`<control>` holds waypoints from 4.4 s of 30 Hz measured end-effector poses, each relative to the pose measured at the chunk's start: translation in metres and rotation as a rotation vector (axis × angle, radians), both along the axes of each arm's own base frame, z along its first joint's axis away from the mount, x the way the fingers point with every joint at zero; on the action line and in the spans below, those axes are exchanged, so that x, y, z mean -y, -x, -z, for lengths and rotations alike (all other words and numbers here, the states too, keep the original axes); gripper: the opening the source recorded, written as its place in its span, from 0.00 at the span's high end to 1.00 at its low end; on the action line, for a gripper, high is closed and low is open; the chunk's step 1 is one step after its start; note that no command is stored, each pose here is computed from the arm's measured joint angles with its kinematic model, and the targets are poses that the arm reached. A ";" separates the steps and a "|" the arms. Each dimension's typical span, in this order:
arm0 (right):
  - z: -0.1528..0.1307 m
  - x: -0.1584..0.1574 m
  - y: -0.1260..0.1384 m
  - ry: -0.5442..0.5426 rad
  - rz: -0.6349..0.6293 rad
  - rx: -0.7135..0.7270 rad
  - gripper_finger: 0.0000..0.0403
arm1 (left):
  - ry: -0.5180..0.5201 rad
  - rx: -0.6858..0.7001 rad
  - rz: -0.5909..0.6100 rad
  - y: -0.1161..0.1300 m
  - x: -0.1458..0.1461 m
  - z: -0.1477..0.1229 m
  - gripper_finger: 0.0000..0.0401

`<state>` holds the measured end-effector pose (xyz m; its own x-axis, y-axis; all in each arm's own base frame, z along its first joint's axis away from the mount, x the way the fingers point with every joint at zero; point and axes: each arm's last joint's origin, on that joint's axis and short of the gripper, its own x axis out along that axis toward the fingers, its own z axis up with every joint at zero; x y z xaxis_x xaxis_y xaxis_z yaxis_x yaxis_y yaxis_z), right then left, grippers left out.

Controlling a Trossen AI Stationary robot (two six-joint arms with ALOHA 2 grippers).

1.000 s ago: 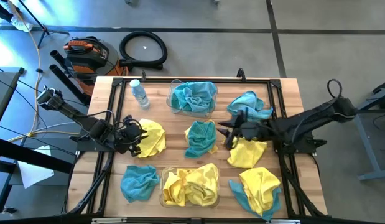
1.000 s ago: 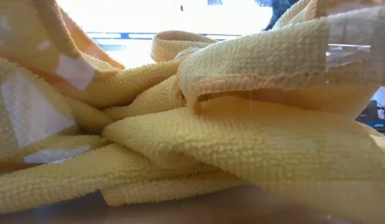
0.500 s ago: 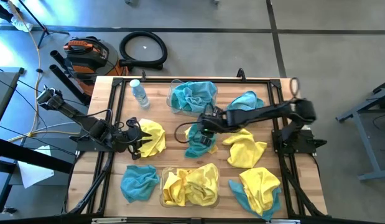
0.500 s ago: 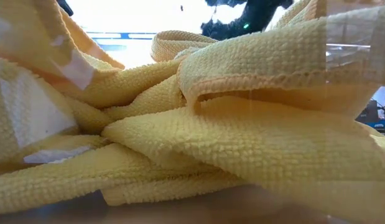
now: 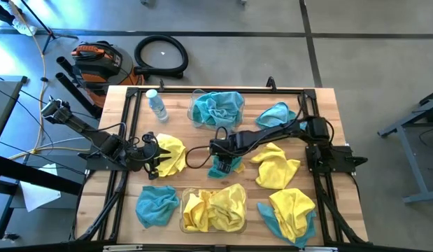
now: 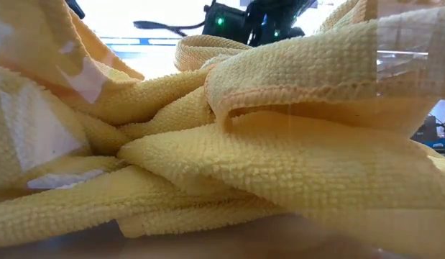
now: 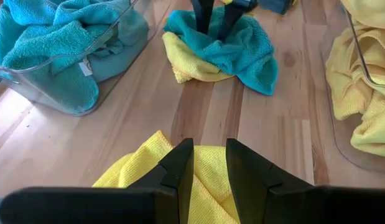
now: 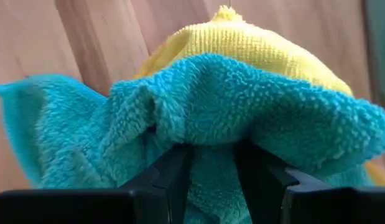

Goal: Sort microfiber towel by color & place in baskets
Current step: Put the blue towel into the top transparent bin, then put the yellow towel into the bottom transparent bin

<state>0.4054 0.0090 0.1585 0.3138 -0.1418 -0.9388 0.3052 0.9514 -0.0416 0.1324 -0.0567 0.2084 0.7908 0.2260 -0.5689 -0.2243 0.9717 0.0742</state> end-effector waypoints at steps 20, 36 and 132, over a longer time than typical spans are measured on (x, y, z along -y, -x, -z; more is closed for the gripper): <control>-0.059 0.000 0.016 0.073 -0.029 0.128 0.98 | 0.003 0.003 -0.001 0.000 0.000 0.000 0.80; -0.202 0.042 0.058 0.322 0.120 0.748 0.99 | 0.000 0.007 -0.005 0.000 0.000 0.000 0.80; -0.118 0.145 -0.072 0.112 0.128 0.216 0.71 | -0.019 0.001 0.012 0.000 0.000 0.000 0.80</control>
<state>0.4771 -0.1361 0.2763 0.4781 -0.2922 -0.8283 0.4363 0.8975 -0.0647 0.1328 -0.0568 0.2087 0.7939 0.2276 -0.5639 -0.2132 0.9726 0.0924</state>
